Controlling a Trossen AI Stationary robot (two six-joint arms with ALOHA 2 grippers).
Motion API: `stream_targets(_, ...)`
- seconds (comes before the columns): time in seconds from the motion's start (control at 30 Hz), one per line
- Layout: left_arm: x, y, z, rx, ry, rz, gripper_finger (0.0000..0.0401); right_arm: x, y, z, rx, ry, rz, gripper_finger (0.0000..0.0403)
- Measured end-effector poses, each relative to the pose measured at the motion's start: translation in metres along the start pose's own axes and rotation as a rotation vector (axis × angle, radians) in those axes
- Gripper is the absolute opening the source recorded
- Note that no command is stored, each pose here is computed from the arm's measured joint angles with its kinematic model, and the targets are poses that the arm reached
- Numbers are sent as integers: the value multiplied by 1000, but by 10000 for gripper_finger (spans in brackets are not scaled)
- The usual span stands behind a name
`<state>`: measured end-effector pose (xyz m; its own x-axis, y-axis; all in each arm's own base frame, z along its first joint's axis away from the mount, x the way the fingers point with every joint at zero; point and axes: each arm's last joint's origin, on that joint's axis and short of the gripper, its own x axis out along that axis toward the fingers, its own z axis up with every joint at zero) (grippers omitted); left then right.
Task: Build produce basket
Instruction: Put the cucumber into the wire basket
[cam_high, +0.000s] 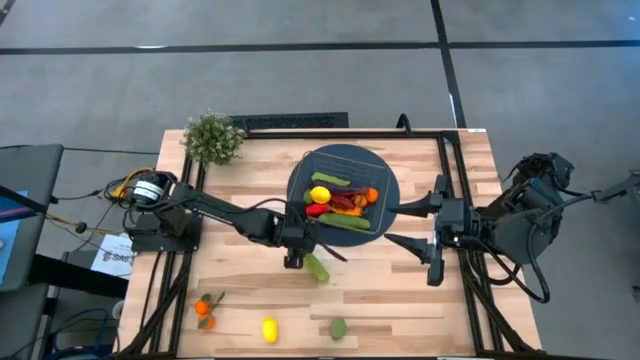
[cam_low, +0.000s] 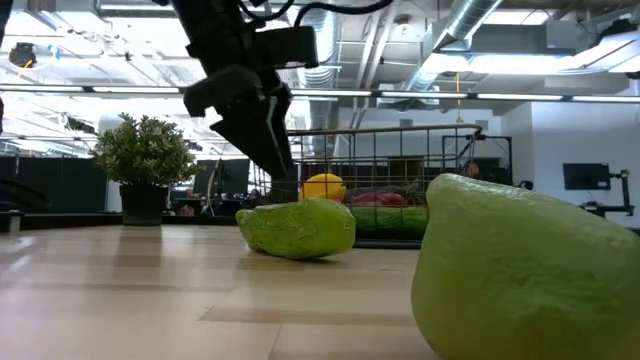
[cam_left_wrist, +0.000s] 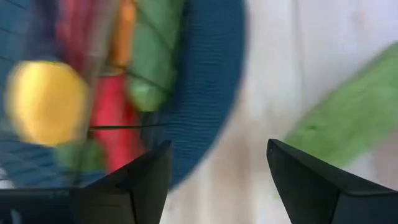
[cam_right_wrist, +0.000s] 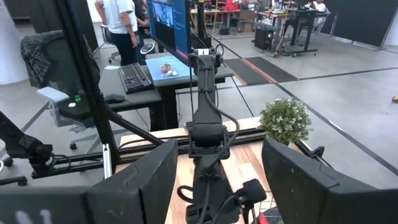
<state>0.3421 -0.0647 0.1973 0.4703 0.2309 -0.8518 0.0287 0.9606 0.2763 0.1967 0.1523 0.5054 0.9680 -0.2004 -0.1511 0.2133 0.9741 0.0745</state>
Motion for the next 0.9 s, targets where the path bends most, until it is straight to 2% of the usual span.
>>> stream_targets(0.13, -3, -14, -1, -13, 4, -175, 249, 0, 0, 0, 0, 0, 0, 255)
stream_targets(0.3, -13, -40, -1, 109, -31, -243, 249, 0, 0, 0, -1, 1, 1, 255)
stream_targets(0.4, -18, -52, 0, 184, -76, -224, 249, 0, 0, 0, -2, 2, 0, 255)
stream_targets(0.57, -21, -56, 4, 211, -139, -159, 249, 0, 0, 0, -2, 2, 0, 255)
stream_targets(0.9, -19, -53, 6, 229, -149, -193, 249, 3, 4, -2, -3, 4, -1, 255)
